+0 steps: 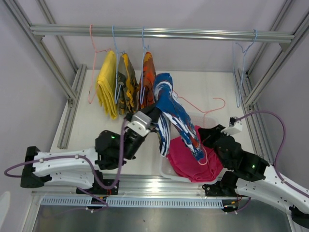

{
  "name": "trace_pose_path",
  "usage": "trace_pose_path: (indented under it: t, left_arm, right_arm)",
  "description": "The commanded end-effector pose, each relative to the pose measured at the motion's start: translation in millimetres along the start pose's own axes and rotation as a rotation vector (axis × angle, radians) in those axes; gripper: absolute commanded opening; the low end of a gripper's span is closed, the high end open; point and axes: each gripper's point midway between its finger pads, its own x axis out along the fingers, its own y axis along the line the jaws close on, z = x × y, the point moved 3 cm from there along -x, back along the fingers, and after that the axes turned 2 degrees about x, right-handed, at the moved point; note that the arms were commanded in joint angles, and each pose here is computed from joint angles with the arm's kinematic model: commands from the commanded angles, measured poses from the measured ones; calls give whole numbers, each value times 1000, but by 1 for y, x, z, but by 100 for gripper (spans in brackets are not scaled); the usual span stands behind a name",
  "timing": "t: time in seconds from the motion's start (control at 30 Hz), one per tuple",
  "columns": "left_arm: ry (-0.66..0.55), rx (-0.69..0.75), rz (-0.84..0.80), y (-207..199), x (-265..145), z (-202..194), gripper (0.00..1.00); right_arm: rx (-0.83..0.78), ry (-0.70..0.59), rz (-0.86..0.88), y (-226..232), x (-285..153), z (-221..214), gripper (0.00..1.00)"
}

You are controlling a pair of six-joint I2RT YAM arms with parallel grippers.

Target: Remove the trousers from the hanger

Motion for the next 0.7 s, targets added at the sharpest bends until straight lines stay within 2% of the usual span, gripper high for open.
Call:
trace_pose_path:
  t: [0.0, 0.33, 0.5, 0.67]
  left_arm:
    - [-233, -167, 193, 77, -15, 88, 1]
    - [-226, -158, 223, 101, -35, 91, 0]
    - [-170, -144, 166, 87, -42, 65, 1]
    - [-104, -157, 123, 70, -56, 24, 1]
  right_arm:
    - [-8, 0, -55, -21, -4, -3, 0]
    - [-12, -4, -75, -32, -7, -5, 0]
    - [-15, -23, -67, -30, -14, 7, 0]
    - [-25, -98, -67, -28, -37, 47, 0]
